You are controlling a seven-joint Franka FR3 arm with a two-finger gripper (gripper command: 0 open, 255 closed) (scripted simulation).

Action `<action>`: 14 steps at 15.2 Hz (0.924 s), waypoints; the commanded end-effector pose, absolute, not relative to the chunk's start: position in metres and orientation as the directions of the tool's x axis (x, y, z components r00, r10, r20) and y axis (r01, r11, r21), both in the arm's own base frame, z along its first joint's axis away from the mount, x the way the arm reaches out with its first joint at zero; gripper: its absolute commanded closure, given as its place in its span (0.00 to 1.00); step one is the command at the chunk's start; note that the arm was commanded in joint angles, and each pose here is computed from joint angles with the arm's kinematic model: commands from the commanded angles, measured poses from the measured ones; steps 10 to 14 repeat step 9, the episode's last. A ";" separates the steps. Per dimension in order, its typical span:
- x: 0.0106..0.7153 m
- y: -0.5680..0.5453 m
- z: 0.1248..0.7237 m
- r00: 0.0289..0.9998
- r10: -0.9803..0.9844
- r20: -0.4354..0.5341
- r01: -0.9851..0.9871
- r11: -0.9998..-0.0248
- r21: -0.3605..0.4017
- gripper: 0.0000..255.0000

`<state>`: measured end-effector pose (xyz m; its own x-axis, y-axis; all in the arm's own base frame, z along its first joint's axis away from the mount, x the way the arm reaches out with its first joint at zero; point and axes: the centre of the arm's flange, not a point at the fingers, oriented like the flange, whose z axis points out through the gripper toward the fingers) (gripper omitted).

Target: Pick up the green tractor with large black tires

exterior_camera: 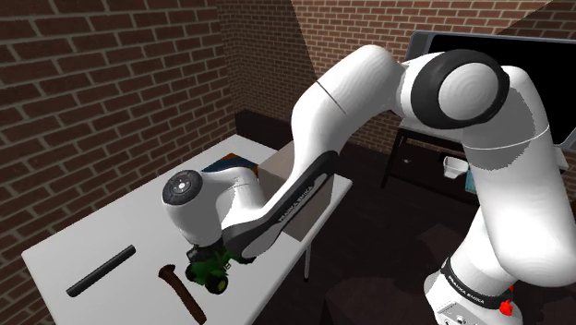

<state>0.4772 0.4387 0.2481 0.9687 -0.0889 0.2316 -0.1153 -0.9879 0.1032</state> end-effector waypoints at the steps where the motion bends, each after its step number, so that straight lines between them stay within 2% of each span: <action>1: 0.476 0.439 0.260 0.968 -0.089 0.233 -0.115 -0.988 0.102 1.00; 7: 0.476 0.439 0.292 0.968 -0.089 0.233 -0.115 -0.988 0.102 1.00; 14: 0.476 0.439 0.293 0.968 -0.088 0.233 -0.115 -0.988 0.102 1.00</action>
